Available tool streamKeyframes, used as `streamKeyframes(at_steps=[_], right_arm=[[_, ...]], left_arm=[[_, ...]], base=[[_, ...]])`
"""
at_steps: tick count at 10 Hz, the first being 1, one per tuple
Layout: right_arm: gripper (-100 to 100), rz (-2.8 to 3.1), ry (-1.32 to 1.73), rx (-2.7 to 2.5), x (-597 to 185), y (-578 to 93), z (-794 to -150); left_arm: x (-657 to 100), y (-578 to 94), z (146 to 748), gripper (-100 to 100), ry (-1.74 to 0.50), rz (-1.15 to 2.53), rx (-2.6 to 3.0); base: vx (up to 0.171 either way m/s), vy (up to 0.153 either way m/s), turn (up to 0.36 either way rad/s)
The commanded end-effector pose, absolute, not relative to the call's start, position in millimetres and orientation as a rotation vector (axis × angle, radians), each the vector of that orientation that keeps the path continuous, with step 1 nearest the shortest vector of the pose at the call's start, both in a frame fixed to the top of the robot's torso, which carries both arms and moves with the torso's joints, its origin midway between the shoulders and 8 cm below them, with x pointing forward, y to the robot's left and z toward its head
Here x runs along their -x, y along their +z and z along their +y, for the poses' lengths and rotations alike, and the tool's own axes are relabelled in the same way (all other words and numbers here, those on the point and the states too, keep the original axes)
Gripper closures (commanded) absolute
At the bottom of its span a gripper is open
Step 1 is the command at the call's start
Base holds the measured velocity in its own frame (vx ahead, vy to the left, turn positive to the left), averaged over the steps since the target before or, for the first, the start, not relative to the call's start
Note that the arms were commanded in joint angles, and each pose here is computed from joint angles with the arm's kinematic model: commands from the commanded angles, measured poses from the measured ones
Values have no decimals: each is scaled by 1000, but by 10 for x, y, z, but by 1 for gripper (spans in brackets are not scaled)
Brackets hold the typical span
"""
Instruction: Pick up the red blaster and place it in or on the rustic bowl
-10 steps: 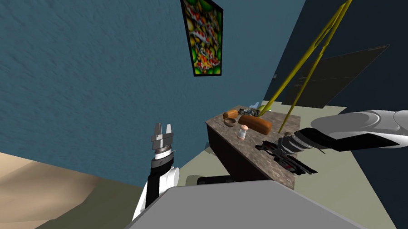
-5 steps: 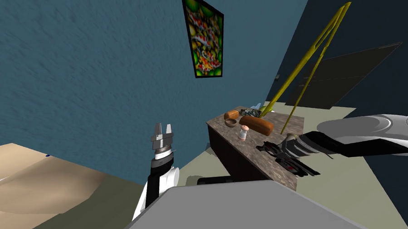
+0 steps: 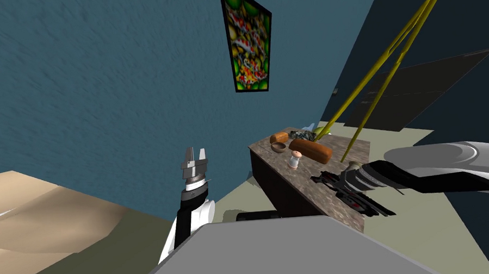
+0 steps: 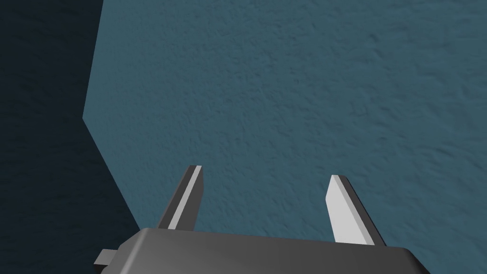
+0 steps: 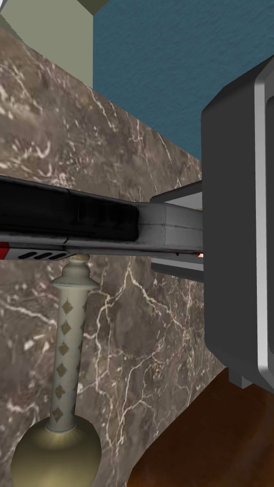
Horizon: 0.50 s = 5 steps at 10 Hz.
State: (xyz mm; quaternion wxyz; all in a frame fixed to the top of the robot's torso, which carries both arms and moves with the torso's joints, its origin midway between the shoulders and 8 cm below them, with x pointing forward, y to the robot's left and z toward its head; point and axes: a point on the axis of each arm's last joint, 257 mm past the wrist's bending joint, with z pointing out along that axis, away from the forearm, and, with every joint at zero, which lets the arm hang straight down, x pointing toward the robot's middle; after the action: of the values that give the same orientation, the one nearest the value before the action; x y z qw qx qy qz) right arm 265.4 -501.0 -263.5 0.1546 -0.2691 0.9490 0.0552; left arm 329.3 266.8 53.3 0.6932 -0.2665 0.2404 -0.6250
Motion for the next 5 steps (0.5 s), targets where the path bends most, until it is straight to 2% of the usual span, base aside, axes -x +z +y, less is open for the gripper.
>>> streamKeyframes(at_steps=[1, 3, 4, 5], right_arm=[[100, 2720, 158, 771, -2654, -2635, -5010], [100, 2720, 158, 770, -2654, -2636, -5012], [0, 2720, 158, 770, -2653, -2636, -5012], [100, 2713, 161, 791, -2746, -2548, -4951]], left_arm=[[-3293, 533, 2668, 0, -1396, 537, 595], [-3293, 533, 2668, 0, -1396, 537, 595], [-3293, 533, 2668, 0, -1396, 537, 595], [-3293, 533, 2668, 0, -1396, 537, 595]], base=[[0, 0, 0], [0, 0, 0], [0, 0, 0], [-30, -18, -82]])
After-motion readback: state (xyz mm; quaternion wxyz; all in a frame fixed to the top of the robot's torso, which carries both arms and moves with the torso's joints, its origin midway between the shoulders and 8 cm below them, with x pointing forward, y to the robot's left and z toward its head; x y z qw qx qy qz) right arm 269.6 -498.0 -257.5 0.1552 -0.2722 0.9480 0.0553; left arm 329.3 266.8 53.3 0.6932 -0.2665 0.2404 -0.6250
